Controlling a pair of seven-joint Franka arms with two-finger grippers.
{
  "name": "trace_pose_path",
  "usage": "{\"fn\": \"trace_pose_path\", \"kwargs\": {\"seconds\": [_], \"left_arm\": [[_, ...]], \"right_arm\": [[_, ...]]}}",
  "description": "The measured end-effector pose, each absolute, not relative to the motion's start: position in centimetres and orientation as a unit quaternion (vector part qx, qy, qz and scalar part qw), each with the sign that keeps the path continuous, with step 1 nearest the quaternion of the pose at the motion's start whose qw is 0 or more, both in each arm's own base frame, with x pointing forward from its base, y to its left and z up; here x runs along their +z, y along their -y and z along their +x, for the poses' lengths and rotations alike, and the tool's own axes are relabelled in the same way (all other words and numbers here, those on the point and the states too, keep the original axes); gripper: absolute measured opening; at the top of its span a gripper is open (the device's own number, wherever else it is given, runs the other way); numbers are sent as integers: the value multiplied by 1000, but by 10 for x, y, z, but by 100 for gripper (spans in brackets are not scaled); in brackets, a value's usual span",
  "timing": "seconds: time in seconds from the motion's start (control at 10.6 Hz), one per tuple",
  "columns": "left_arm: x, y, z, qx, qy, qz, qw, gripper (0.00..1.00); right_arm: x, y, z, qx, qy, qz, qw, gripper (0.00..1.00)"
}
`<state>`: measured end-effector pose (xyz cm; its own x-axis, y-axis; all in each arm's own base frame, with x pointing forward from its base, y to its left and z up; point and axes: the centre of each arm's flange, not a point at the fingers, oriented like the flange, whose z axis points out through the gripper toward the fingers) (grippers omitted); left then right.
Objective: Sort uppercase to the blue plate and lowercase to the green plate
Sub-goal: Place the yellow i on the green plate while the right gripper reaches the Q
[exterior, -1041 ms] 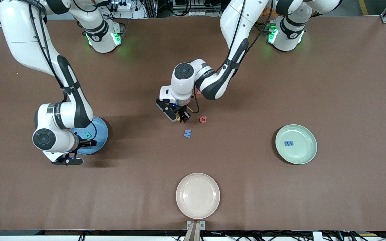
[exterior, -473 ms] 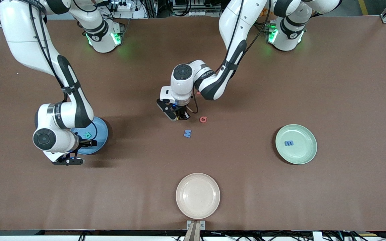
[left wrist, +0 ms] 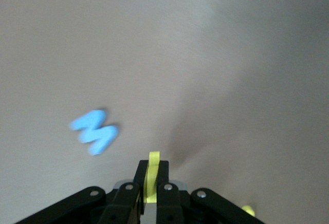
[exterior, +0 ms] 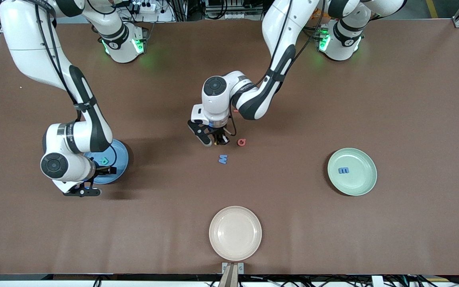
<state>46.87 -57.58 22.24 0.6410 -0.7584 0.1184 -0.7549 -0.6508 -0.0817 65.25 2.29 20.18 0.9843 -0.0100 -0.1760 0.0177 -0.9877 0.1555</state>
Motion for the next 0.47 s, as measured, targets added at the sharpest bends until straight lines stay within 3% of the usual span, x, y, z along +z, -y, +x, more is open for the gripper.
{"fn": "trace_pose_path", "kwargs": {"seconds": [0.19, 0.47], "left_arm": [[286, 532, 509, -46, -356, -933, 24, 11], [361, 395, 590, 9, -219, -975, 43, 11]], "right_arm": [[215, -44, 653, -93, -11, 992, 80, 100], [271, -103, 657, -60, -30, 995, 80, 100]]}}
